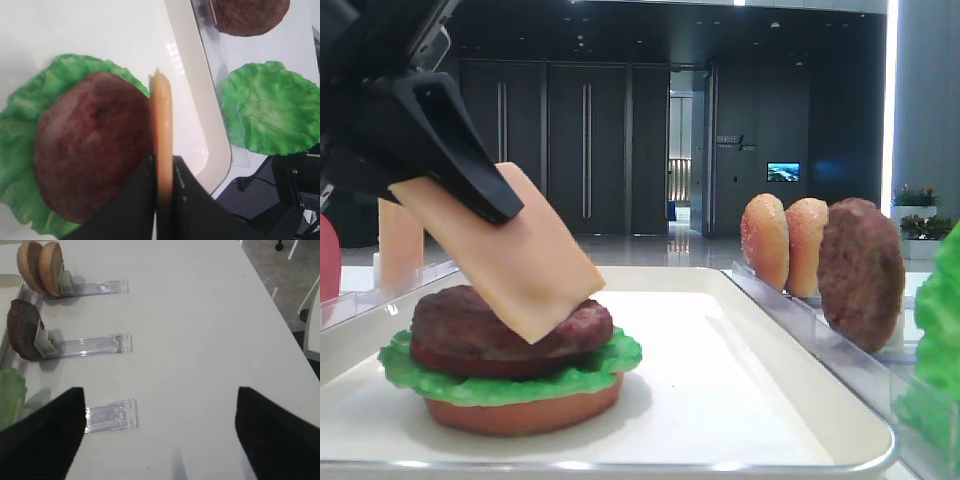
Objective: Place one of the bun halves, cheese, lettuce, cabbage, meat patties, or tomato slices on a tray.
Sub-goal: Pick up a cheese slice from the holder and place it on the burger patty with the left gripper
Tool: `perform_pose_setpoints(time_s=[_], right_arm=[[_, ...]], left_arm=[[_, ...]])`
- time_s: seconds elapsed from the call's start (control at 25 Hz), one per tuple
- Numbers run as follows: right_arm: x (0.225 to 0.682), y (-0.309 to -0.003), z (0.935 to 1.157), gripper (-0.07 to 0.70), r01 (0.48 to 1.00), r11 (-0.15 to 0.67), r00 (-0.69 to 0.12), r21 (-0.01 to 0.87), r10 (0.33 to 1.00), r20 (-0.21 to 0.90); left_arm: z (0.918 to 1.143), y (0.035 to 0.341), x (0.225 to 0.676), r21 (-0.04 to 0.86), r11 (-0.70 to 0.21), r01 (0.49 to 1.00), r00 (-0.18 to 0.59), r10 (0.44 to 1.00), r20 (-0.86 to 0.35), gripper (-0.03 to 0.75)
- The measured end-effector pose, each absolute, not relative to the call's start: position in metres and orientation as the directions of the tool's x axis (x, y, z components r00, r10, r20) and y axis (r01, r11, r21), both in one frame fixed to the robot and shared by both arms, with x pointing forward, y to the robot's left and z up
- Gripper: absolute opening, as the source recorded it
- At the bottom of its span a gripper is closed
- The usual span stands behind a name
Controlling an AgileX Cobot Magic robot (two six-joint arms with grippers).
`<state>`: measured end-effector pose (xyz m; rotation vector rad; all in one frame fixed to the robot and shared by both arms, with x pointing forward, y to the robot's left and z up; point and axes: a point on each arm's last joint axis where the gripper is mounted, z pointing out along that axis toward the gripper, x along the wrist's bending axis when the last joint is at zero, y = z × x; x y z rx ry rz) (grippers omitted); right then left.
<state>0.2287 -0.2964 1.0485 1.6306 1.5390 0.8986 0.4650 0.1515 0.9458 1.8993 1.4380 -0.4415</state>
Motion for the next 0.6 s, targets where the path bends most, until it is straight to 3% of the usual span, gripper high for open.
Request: perform_pose_setpoints(time_s=[0.12,0.2,0.48,0.6], right_arm=[[0.2287,-0.2964,1.0485,0.577,0.505,-0.038,0.049,0.862,0.999,0.016],[0.2287,-0.2964,1.0485,0.577,0.505,-0.038,0.049,0.862,0.999,0.016],[0.2287,-0.2964,1.0485,0.577,0.505,-0.038,0.049,0.862,0.999,0.016],[0.2287,-0.2964,1.0485,0.577,0.505,-0.038,0.049,0.862,0.999,0.016]], left_arm=[[0.9456,0.1517,0.4648,0.328,-0.141,0.934,0.329,0.697,-0.638,0.053],[0.9453,0.1519,0.4645,0.328,-0.149,0.933,0.334,0.697,-0.634,0.111],[0.9437,0.1531,0.4618,0.307,-0.178,0.935,0.339,0.703,-0.625,0.498],[0.9431,0.1537,0.4613,0.304,-0.187,0.934,0.343,0.707,-0.619,0.568]])
